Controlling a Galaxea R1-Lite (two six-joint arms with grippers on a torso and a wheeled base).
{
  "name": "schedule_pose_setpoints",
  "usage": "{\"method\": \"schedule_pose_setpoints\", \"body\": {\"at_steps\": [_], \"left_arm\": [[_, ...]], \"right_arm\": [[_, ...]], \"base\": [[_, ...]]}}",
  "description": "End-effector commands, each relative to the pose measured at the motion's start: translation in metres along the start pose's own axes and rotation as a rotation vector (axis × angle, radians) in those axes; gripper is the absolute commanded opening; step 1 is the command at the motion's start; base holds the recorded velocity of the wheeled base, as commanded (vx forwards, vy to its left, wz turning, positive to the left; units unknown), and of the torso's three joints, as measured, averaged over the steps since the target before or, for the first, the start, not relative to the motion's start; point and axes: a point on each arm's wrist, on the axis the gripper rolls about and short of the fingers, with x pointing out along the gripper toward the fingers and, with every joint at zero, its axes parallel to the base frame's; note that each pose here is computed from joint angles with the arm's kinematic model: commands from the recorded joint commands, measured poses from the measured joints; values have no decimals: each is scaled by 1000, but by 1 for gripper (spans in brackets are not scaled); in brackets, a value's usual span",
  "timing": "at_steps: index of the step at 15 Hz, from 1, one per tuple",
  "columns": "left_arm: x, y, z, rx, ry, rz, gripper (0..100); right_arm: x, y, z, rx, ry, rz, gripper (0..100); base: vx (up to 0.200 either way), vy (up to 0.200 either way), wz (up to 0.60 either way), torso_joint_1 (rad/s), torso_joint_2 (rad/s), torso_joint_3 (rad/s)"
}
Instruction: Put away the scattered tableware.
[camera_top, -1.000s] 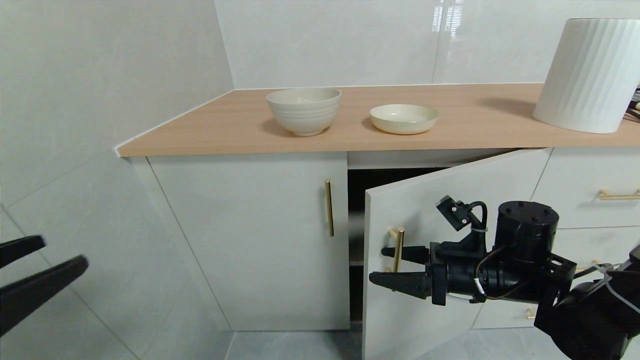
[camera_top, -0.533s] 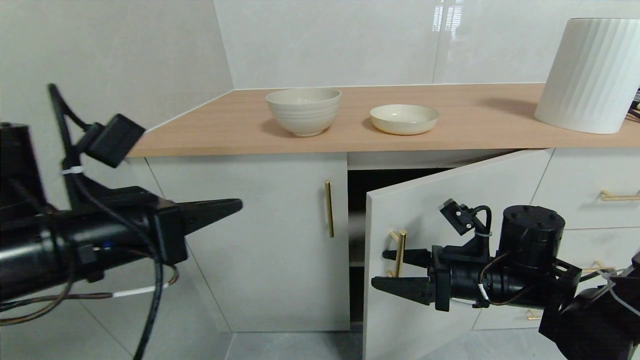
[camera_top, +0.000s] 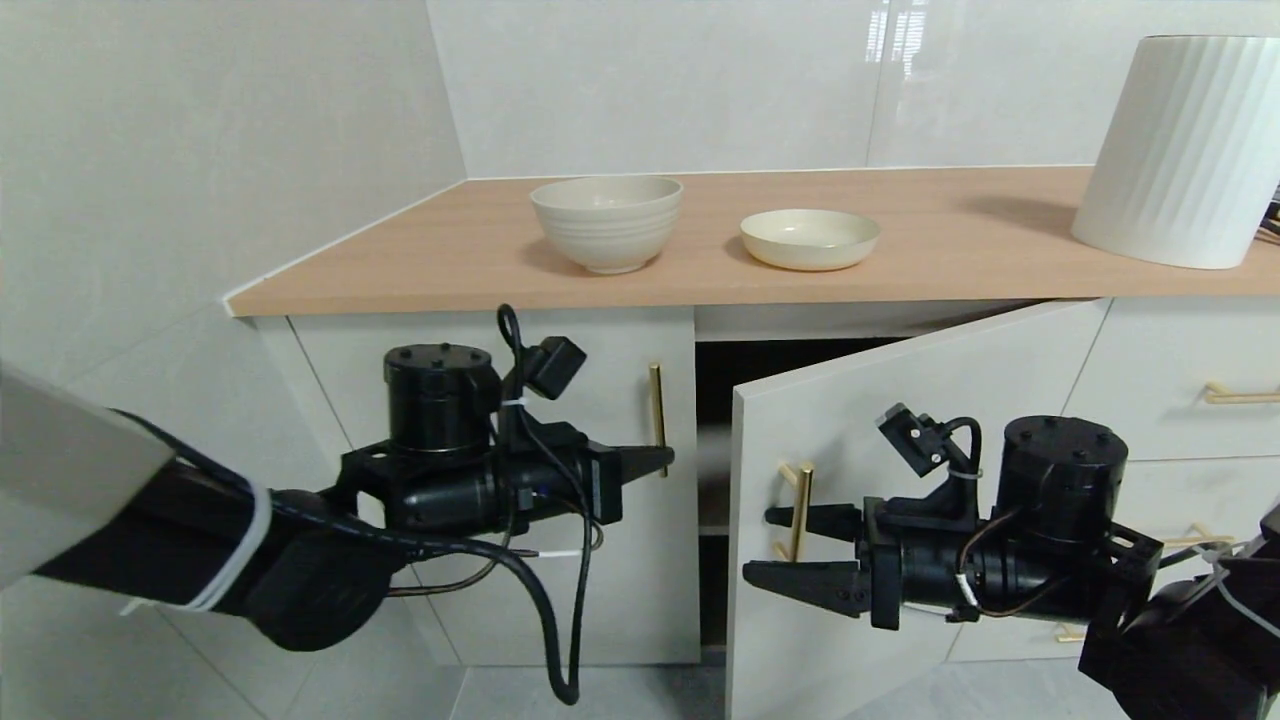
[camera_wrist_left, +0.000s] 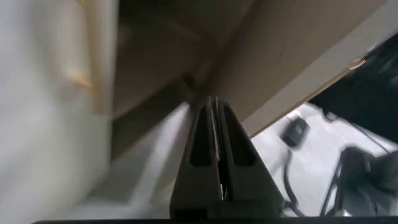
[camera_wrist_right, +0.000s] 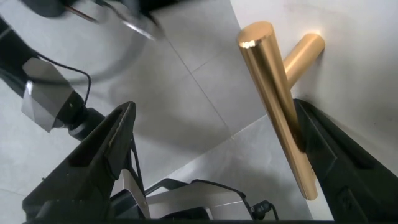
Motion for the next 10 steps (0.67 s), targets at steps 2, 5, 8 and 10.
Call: {"method": "schedule_pose_setpoints", "body": {"at_steps": [2, 5, 8, 10], "left_arm": [[45, 11, -36, -34, 110, -103, 0], [68, 17, -37, -1, 52, -127, 0], [68, -1, -25, 28, 22, -152, 0], [72, -9, -26, 37, 23, -173, 0]], "right_arm": [[0, -1, -1, -17, -3, -4, 100], [0, -1, -2, -23, -4, -7, 100], [-1, 0, 0, -27, -8, -6, 100], [-1, -1, 0, -27, -9, -9, 100]], "base": [[0, 0, 0, 0, 0, 0], [0, 0, 0, 0, 0, 0], [0, 0, 0, 0, 0, 0], [0, 0, 0, 0, 0, 0]]}}
